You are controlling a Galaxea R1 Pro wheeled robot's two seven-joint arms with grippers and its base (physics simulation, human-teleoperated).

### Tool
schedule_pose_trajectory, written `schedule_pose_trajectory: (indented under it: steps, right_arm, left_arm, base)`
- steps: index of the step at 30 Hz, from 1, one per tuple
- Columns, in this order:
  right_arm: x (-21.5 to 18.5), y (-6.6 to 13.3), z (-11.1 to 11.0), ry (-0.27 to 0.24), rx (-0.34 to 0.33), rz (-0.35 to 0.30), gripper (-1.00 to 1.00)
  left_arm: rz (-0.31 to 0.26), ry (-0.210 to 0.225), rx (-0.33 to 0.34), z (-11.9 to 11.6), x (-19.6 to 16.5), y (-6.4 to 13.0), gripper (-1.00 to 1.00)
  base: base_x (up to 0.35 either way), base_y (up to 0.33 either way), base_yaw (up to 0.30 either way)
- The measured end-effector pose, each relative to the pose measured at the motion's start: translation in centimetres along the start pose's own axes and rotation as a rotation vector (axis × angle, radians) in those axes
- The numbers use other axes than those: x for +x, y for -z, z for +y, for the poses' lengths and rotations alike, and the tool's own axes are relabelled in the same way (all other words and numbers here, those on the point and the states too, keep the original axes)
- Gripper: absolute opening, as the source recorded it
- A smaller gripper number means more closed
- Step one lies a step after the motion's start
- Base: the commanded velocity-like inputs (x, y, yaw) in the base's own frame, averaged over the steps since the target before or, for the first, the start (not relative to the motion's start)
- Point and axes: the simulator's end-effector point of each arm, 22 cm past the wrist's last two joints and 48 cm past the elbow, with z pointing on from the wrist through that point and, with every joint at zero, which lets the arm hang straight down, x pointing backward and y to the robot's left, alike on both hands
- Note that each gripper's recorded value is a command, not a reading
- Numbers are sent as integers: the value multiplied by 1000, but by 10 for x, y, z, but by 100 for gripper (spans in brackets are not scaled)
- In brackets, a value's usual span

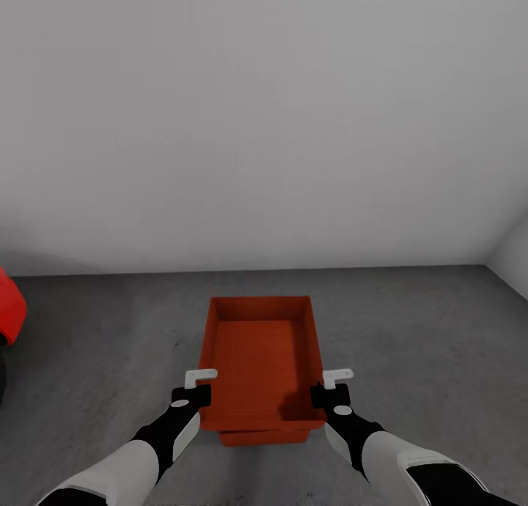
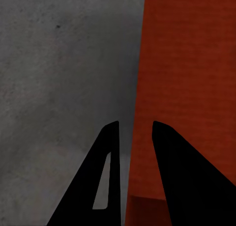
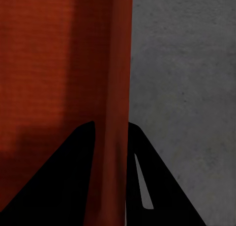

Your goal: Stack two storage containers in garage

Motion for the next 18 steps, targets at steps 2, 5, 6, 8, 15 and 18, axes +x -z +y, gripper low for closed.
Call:
schedule_pose_trajectory:
  steps: [2,5,6,8,15,18]
  right_arm:
    - [2,-1,0,0,0,3,-100]
    - [4,-2,1,0,-1,8,-100]
    - [5,-2,1,1,-1,10,-100]
    - [7,-3,1,1,-1,13,-100]
    - [13,-5,2,1,-3,23,-100]
    - [16,-6,2,0,-3,28,-100]
  left_arm:
    - [3,0,0,0,2,-1,-100]
    - [8,-1,0,0,4,-2,-100]
    - [10,-1,-1,0,5,-2,-100]
    - [13,-2,-1,0,7,-3,-100]
    - [23,-3,-1,0,13,-6,-100]
    - [27,-3,-1,0,15,-7,-100]
  base:
    - [0,0,0]
    - [0,0,0]
    - [0,0,0]
    - [0,0,0]
    - [0,0,0]
    - [0,0,0]
